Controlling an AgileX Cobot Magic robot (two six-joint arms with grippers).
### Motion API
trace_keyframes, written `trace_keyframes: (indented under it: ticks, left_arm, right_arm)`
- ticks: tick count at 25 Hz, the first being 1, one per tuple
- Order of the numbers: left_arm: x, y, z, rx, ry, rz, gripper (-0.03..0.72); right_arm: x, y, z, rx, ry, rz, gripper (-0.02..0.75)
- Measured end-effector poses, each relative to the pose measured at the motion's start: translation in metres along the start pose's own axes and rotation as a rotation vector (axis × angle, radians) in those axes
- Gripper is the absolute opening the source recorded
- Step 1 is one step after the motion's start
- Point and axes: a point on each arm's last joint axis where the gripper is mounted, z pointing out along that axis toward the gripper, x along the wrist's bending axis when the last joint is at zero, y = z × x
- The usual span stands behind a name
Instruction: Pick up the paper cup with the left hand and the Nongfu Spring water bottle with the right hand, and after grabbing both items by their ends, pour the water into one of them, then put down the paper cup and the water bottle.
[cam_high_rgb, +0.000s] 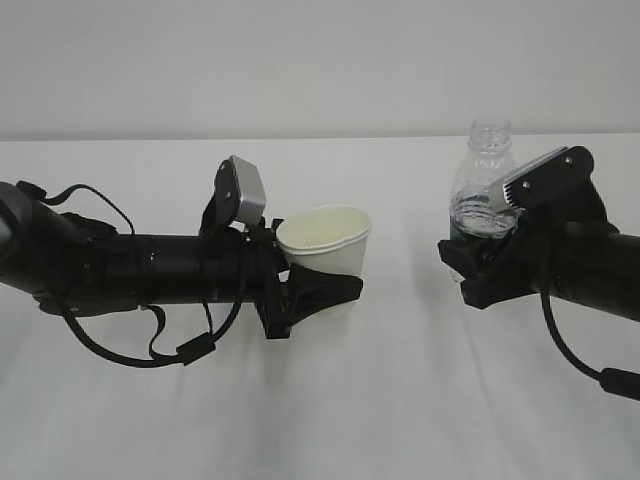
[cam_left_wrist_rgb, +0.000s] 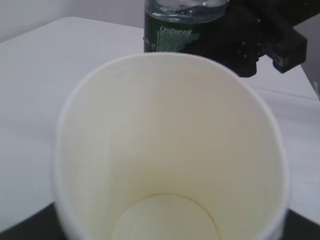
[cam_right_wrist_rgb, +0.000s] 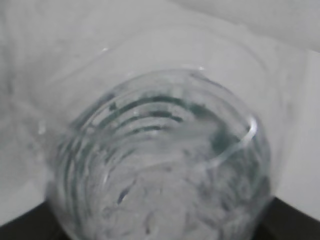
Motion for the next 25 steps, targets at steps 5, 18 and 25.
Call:
trace_keyframes:
  ticks: [5,18,25]
  left_arm:
    - [-0.011,0.001,0.009,0.004,-0.036,0.01,0.42]
    - [-0.019,0.001,0.017,0.004,-0.049,0.138,0.419]
    - [-0.017,0.001,0.017,0.013,-0.03,0.165,0.418]
  right_arm:
    - [0.002,-0.003,0.0,0.032,0.026,-0.043,0.451]
    - [0.002,0.004,0.004,0.048,0.074,-0.173,0.451]
    - [0.001,0.012,0.007,0.032,0.097,-0.245,0.45]
